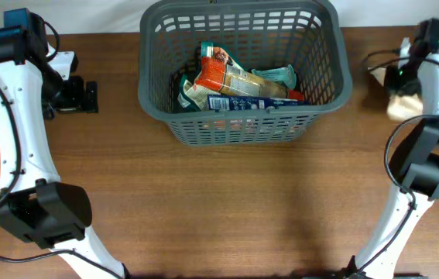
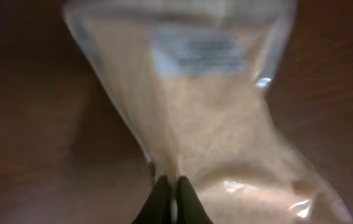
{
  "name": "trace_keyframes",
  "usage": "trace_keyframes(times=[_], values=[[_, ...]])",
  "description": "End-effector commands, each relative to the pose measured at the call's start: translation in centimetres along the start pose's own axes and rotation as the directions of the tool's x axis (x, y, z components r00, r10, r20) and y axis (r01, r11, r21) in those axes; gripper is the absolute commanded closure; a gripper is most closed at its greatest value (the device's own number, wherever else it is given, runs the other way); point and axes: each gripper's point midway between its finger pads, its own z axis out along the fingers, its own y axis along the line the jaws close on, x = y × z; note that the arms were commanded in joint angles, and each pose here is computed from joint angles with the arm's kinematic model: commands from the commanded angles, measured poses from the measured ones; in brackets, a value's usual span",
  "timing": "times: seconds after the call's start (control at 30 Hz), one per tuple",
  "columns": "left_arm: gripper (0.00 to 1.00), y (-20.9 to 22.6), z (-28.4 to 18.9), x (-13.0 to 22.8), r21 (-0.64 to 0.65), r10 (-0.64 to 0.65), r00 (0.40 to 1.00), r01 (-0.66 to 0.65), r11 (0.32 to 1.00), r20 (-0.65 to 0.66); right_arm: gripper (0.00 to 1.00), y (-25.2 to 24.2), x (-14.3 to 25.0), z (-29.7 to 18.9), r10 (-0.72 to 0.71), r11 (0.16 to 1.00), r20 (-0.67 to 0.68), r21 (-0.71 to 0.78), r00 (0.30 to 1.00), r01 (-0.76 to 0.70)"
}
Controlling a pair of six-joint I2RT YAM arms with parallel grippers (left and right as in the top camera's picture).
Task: Pack container
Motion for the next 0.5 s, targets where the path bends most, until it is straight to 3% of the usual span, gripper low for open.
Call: trace_keyframes(times=[0.0,0.27,0.47], values=[[0.01,0.0,-0.7,0.2,0.007,-0.018,1.0,0.018,1.0,0.017,0.96,0.0,-3.8,-5.9,0.08,0.996,0.144,-0.048,0.986,-0.074],[0.01,0.0,-0.7,0.2,0.007,-0.018,1.0,0.018,1.0,0.017,0.96,0.1,-6.5,-11.9,0.119,0.991,0.265,-0.099,0.957,-0.095],[0.01,0.0,-0.7,0.2,0.007,-0.018,1.0,0.018,1.0,0.017,0.96,0.2,-5.5,-11.6,0.117,0.99,0.225,-0.1,0.967,-0.096]])
